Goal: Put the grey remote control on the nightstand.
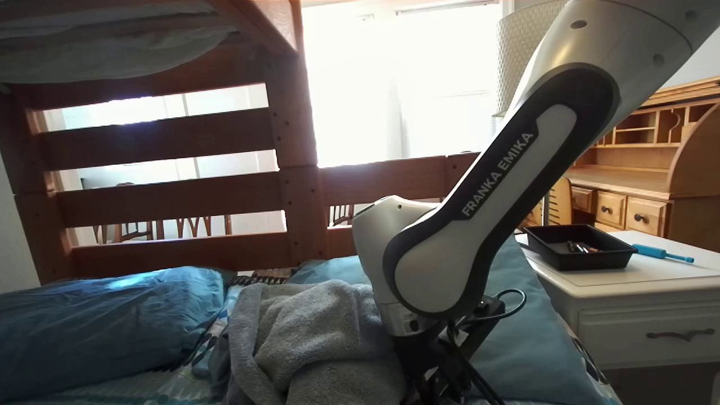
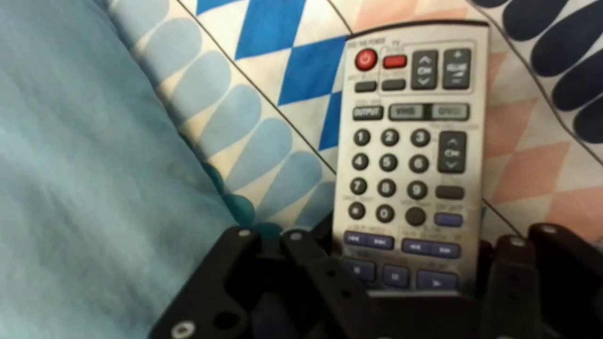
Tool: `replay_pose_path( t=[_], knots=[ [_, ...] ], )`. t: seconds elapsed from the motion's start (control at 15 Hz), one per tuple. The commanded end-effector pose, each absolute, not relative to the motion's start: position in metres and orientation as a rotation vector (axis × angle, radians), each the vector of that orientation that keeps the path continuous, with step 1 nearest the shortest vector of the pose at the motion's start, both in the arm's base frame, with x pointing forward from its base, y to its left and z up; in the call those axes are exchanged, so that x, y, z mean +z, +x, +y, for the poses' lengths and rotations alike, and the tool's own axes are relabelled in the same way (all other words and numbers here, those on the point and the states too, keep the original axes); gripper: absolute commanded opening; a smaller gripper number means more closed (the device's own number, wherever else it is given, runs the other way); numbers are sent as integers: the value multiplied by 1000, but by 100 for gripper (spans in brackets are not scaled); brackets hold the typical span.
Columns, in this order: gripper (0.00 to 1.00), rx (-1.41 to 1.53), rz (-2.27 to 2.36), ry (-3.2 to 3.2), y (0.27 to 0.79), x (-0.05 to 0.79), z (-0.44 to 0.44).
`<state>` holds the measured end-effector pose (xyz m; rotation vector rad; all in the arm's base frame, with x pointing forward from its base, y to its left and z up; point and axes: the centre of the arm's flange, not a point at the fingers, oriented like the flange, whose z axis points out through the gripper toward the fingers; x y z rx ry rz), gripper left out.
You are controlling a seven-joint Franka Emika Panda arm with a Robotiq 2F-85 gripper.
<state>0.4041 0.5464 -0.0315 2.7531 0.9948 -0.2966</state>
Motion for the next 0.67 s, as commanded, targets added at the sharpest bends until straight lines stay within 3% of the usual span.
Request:
replay_pose_path(
  t=[0.0, 0.6],
  knots=[
    [0, -293, 916, 2752, 392, -16, 536],
    [0, -269, 710, 2718, 357, 14, 511]
  ],
)
